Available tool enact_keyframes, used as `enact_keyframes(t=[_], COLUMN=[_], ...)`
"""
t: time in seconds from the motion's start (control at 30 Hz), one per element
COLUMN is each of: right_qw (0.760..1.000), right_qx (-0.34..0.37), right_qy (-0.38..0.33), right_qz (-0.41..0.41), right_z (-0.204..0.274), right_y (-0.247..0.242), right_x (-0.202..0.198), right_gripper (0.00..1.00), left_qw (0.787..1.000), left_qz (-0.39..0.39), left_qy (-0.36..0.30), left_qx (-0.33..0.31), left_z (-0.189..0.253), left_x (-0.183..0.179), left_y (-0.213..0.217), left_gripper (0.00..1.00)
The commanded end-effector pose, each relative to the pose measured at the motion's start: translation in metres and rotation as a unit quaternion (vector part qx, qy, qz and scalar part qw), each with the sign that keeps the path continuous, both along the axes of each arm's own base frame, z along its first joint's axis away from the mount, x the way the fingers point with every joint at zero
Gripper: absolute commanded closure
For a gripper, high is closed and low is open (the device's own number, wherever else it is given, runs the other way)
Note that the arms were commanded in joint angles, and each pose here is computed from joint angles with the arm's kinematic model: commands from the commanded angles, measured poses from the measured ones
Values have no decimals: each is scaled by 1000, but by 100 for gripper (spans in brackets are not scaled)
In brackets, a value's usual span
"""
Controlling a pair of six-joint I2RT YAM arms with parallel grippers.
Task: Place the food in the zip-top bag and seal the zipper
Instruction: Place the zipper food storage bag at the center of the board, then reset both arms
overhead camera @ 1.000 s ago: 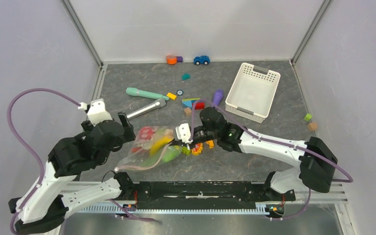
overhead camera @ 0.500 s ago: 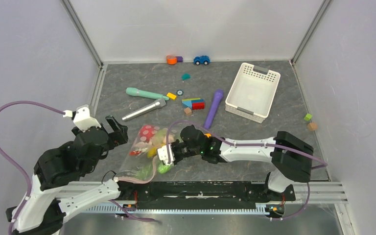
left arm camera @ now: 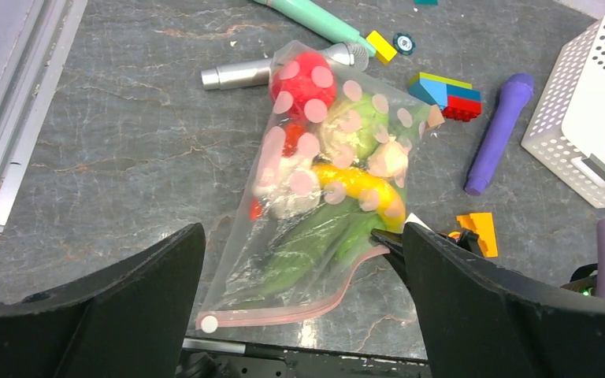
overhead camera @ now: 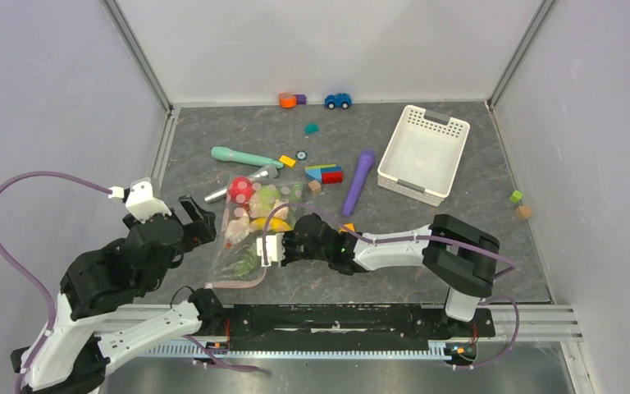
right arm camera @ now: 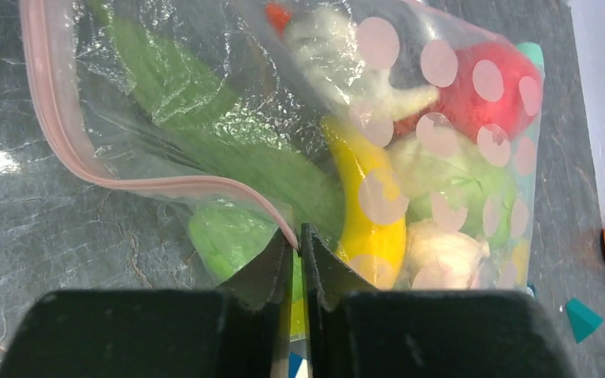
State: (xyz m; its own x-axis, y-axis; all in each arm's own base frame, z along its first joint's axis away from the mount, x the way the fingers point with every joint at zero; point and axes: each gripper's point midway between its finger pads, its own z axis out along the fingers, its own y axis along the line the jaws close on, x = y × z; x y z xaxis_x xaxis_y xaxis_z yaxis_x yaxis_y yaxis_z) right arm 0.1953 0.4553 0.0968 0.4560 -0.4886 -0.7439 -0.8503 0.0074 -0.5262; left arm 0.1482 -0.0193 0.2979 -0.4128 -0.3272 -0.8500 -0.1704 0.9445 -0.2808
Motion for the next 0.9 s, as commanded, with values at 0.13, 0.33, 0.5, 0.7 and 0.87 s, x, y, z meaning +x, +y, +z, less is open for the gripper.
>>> enact_keyframes(t=[0.13,0.33,0.5,0.7,0.87], right_qw=[986,975,976,885,739], right_qx=[72,123,211,338,330], right_qy=[3,-31,-37,26,78], right_qz=[153,181,41,-319,-582], right_z=[67,116,178,231,180], right_y=[9,-19,-62,-193,-336], right_x=[-52,-71,-24,108,158], right_gripper=[45,2,2,2,2], left_qw=[999,1000,1000,1000,1000], left_qz=[3,-1,4,3,8], left_qy=[-24,-11,6,13,20], left_qx=[-32,-23,-14,-15,-10], left_z=[9,4,-6,-17,-31], left_x=[10,15,23,34,41], left_y=[-12,-21,-33,-50,-58], left_gripper=[0,0,0,0,0])
